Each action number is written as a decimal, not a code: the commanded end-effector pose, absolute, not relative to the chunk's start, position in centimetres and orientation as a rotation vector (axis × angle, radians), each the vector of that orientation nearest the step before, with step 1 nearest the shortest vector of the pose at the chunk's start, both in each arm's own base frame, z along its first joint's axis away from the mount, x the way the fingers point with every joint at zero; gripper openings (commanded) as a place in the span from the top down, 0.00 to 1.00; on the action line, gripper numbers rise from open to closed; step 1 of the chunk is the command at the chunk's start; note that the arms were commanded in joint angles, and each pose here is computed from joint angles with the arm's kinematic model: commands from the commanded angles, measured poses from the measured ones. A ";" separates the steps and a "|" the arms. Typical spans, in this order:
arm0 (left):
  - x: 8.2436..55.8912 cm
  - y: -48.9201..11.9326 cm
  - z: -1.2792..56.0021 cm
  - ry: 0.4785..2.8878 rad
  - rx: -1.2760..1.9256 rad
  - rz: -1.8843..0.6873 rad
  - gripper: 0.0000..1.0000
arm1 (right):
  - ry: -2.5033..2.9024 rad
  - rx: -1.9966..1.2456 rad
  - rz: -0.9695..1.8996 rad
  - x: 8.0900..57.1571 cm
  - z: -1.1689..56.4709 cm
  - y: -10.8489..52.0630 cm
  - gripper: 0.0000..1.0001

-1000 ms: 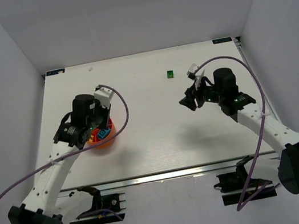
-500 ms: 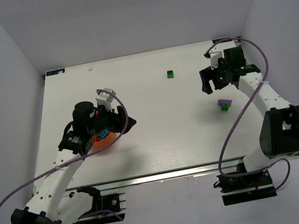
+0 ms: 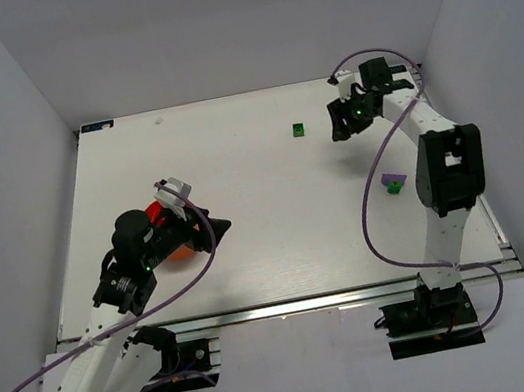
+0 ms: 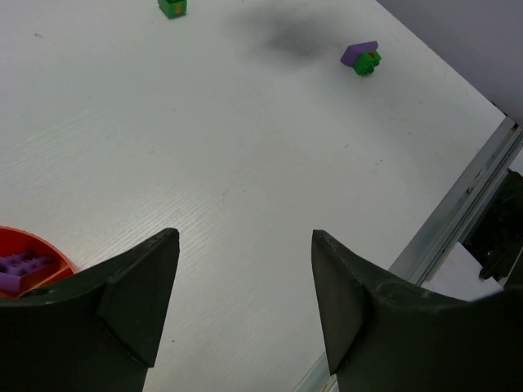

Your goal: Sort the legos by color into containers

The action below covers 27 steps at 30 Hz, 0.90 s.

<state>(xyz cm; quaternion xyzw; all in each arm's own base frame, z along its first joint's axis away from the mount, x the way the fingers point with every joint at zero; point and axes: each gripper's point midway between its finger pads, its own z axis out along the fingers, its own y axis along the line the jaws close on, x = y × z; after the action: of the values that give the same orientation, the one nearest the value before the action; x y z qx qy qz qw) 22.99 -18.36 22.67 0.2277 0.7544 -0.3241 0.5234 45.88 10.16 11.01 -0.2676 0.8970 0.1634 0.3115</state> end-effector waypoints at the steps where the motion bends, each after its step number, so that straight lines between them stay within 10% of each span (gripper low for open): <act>1: 23.3 -17.7 23.9 1.735 0.543 -0.726 0.25 | 2.362 -0.598 0.511 49.7 11.3 13.1 0.41; 7: 23.3 -17.3 24.4 1.696 0.533 -0.698 0.25 | 2.307 -0.421 0.557 54.0 10.8 17.0 0.11; 27: 24.3 -16.9 23.0 1.747 0.525 -0.649 0.24 | 2.241 -0.044 0.300 60.4 7.7 20.6 0.15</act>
<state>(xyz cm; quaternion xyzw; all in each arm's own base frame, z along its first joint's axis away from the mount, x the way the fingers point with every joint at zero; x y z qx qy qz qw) 24.02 -17.17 22.75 0.2232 0.7472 -0.2835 0.5581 57.85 21.07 5.70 -0.0579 0.9131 0.1445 0.3767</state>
